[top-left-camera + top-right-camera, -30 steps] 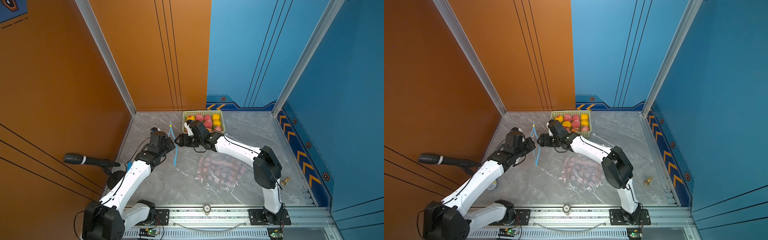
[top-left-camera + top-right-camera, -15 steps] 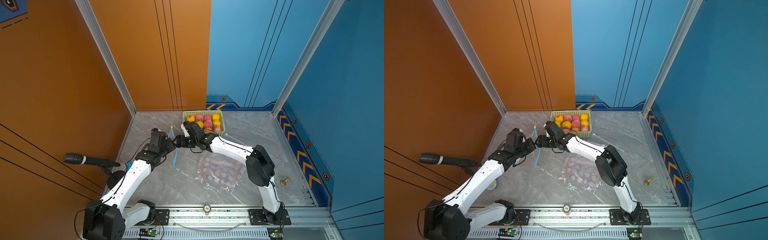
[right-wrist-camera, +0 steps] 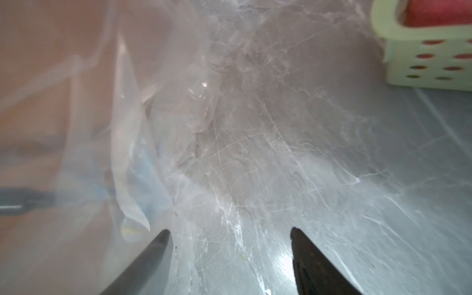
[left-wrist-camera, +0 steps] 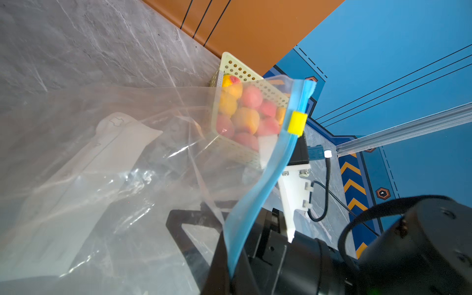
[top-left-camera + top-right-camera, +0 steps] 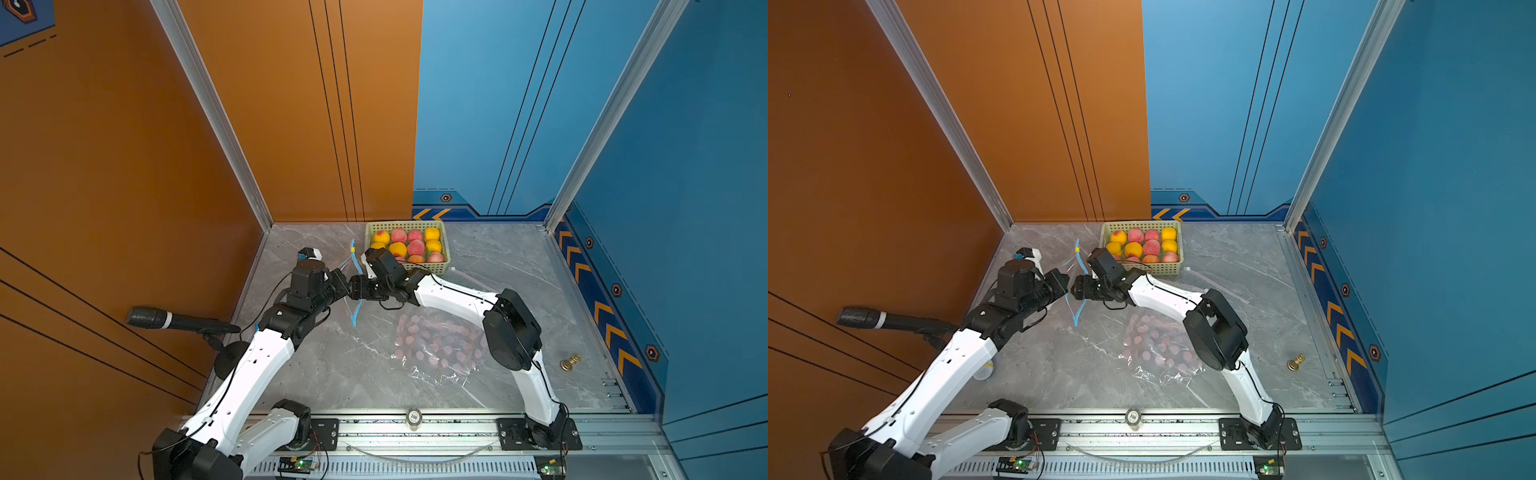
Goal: Place the peach in a zip-top bag and seal the zipper
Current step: Open the zipper of the food storage bag.
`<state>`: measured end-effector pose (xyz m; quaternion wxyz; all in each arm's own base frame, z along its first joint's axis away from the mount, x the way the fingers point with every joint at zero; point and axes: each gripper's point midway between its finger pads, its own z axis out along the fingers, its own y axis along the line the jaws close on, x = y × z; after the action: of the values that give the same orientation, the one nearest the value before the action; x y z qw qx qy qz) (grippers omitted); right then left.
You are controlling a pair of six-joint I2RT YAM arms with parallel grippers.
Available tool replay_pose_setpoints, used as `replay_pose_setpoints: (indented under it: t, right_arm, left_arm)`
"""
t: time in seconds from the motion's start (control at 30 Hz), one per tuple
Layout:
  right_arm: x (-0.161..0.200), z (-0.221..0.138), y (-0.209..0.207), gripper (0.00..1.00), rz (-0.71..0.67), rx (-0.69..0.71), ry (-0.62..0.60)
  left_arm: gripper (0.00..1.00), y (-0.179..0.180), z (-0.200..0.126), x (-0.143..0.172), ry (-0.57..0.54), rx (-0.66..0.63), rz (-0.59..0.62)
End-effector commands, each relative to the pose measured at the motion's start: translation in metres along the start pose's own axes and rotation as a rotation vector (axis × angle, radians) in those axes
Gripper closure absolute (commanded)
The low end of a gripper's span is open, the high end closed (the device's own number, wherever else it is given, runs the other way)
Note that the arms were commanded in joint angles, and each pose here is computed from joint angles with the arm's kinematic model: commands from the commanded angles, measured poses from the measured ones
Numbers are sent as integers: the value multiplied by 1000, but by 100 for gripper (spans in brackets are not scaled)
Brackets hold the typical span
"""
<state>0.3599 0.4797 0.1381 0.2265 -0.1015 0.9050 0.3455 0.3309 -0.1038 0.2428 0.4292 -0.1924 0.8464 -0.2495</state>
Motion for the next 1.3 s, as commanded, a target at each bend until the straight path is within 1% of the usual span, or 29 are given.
replay_pose_setpoints:
  t: [0.0, 0.07, 0.17, 0.23, 0.3, 0.4, 0.47, 0.57, 0.63, 0.7, 0.77, 0.87, 0.93, 0.97, 1.03, 1.1, 1.17, 1.27]
  right_arm:
    - [13, -10, -49, 27, -77, 290, 36]
    - [11, -20, -72, 28, -99, 411, 30]
    - [7, -40, -102, 29, -154, 586, 25]
    - [4, -50, -112, 29, -186, 664, 20]
    - [3, -55, -112, 30, -201, 675, 18]
    - [-1, -57, -91, 32, -222, 580, 27]
    - [-3, -64, -57, 31, -240, 431, 29]
    - [-13, -87, -22, 28, -243, 280, -22]
    - [-20, -102, -11, 28, -228, 234, -56]
    - [-20, -113, -8, 30, -216, 201, -74]
    - [-22, -125, 2, 34, -216, 155, -108]
    - [-22, -136, 15, 43, -228, 117, -136]
    - [-20, -139, 23, 43, -242, 101, -150]
    - [-20, -141, 28, 41, -251, 82, -157]
    - [-20, -140, 36, 31, -263, 37, -173]
    - [-22, -136, 40, 24, -267, 9, -181]
    - [-24, -127, 39, 21, -263, 1, -166]
    - [-27, -115, 41, 19, -248, -21, -151]
  left_arm:
    - [100, 4, -12, -11, -32, -65, 83]
    - [100, 16, -17, -14, -44, -139, 125]
    - [100, 28, -26, -20, -74, -205, 172]
    - [100, 32, -30, -22, -88, -229, 191]
    - [100, 34, -31, -23, -94, -237, 202]
    - [100, 36, -26, -17, -71, -245, 206]
    - [100, 41, -19, -11, -50, -257, 198]
    - [100, 43, -9, -4, -21, -260, 187]
    - [100, 43, -4, -2, -15, -255, 182]
    - [100, 42, -1, -2, -13, -249, 176]
    - [100, 41, 2, -1, -7, -247, 176]
    - [100, 40, 4, 0, -1, -244, 176]
    - [100, 39, 6, 1, 2, -238, 173]
    - [100, 38, 6, 2, 3, -236, 174]
    - [100, 37, 6, 3, 6, -228, 171]
    - [100, 36, 7, 4, 10, -224, 170]
    - [100, 34, 7, 5, 13, -217, 173]
    - [100, 32, 5, 5, 8, -213, 176]
